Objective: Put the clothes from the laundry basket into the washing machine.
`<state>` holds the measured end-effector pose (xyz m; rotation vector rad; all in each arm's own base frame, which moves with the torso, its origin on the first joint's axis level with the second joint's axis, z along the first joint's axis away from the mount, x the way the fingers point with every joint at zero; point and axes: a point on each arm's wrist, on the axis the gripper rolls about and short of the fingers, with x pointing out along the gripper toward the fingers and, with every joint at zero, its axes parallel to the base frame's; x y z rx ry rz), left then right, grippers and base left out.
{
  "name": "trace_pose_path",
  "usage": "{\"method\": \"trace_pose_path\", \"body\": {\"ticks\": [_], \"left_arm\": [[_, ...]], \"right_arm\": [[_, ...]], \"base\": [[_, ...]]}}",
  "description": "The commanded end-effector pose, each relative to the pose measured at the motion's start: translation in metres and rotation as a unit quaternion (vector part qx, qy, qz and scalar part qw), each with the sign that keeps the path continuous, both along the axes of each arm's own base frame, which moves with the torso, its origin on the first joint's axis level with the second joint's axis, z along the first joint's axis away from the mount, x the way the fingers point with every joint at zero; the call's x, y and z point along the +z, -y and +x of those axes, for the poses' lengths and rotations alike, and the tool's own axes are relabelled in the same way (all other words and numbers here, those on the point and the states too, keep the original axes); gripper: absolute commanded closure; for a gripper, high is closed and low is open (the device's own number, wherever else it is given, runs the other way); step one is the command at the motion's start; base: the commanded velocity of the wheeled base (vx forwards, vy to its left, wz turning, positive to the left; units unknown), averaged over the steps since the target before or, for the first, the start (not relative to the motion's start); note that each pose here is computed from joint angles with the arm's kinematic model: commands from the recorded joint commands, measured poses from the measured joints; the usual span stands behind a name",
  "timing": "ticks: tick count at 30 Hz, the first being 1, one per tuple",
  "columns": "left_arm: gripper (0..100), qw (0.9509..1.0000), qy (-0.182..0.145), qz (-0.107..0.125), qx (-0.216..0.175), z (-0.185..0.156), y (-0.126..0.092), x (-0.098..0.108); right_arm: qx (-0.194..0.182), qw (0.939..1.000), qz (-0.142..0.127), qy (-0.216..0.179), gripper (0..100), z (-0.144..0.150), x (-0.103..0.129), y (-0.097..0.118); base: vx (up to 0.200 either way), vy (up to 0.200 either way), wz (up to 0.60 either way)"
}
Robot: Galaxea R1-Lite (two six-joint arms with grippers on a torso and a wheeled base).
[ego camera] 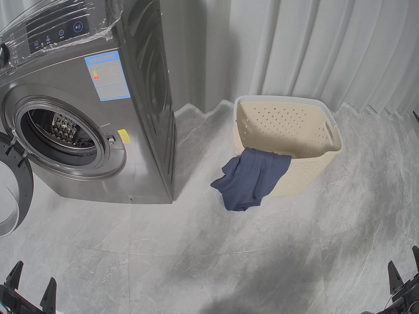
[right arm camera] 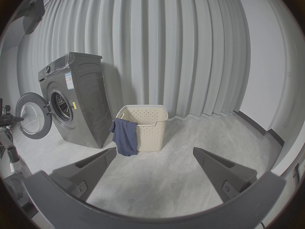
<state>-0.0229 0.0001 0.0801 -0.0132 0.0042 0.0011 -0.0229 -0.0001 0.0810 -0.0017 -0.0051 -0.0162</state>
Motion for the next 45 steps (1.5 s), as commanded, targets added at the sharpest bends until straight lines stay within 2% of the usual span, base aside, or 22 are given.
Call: {"method": "trace_pose_path", "body": {"ticks": [1,5,14,20,41,43,45], "left_arm": [[0,1.0000,-0.001,0.002,0.000,0.000,0.000,-0.005],[0,1.0000,-0.001,0.003,0.002,0.000,0.000,-0.005],[0,1.0000,-0.001,-0.003,0.002,0.000,0.000,-0.005],[0,1.0000,-0.001,-0.003,0.000,0.000,0.000,-0.005],[0,1.0000,-0.001,-0.003,0.000,0.000,0.000,-0.005],[0,1.0000,-0.001,-0.004,0.000,0.000,0.000,-0.005],[0,1.0000,-0.001,-0.004,0.000,0.000,0.000,-0.005]], "right_arm": [[0.000,1.0000,0.000,-0.005,0,0.001,-0.005,0.000],[0.000,1.0000,0.000,-0.006,0,0.001,-0.005,0.000],[0.000,1.0000,0.000,-0.006,0,0.001,-0.005,0.000],[0.000,1.0000,0.000,-0.006,0,0.001,-0.005,0.000],[0.003,1.0000,0.002,-0.004,0,0.001,-0.005,0.000],[0.003,1.0000,0.002,0.000,0,0.001,-0.004,0.000],[0.014,0.9975,-0.001,0.069,0,-0.009,0.028,-0.001]], "base": [[0.000,0.000,0.00],[0.000,0.000,0.00],[0.000,-0.200,0.00],[0.000,0.000,0.00],[0.200,0.000,0.00],[0.200,0.000,0.00],[0.100,0.000,0.00]]}}
